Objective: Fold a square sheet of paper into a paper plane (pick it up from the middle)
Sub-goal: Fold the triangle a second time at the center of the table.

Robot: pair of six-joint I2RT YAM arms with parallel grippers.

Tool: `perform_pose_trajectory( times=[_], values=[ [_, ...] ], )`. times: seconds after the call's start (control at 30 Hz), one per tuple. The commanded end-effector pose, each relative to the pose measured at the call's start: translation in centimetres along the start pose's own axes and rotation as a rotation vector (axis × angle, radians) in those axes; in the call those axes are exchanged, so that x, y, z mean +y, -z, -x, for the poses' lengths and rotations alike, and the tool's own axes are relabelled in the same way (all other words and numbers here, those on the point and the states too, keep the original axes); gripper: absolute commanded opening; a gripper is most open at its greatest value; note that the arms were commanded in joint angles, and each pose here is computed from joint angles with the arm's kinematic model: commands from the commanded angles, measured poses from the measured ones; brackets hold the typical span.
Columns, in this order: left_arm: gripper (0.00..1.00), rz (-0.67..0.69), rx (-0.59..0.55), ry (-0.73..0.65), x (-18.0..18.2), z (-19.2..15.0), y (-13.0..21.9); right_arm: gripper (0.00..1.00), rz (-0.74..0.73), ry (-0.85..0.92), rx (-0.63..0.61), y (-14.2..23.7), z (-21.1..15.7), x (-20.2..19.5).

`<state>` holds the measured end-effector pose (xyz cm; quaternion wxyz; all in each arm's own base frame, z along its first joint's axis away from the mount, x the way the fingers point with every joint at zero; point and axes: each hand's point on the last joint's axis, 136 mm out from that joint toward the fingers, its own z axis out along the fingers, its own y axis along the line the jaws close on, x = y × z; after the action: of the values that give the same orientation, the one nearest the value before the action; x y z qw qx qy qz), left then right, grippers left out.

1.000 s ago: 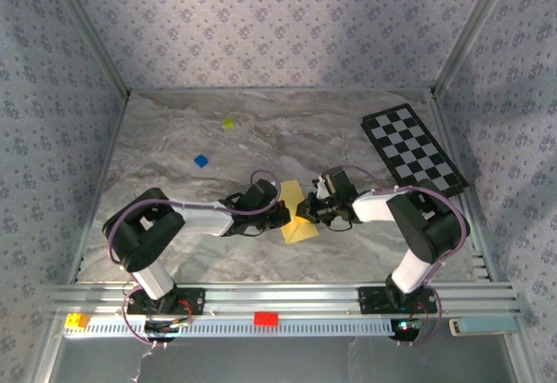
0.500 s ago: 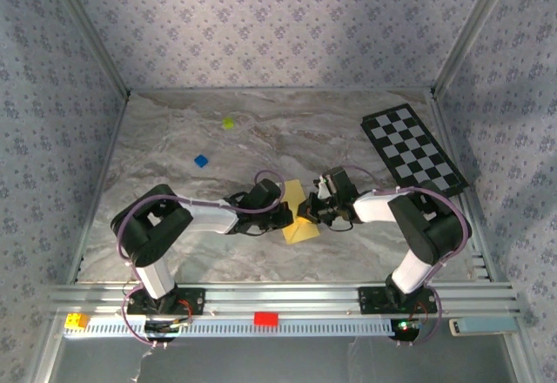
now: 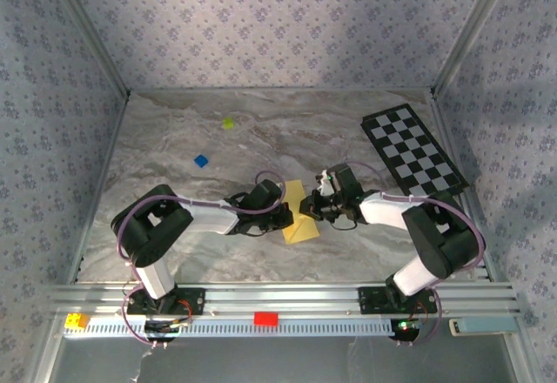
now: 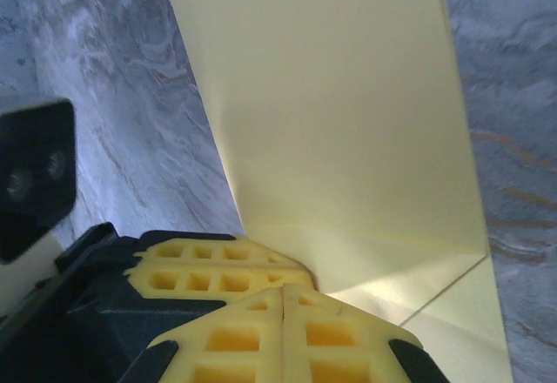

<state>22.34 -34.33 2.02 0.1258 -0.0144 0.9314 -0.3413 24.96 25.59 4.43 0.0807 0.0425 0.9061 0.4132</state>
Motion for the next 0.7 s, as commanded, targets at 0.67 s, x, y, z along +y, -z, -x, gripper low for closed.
perform_pose_trajectory(
  times=[0.67],
  values=[
    [0.0, 0.165, 0.073, -0.075, 3.5, -2.0, -0.1, 0.04, -0.048, -0.073, -0.069, 2.0, 3.4, -2.7]
  ],
)
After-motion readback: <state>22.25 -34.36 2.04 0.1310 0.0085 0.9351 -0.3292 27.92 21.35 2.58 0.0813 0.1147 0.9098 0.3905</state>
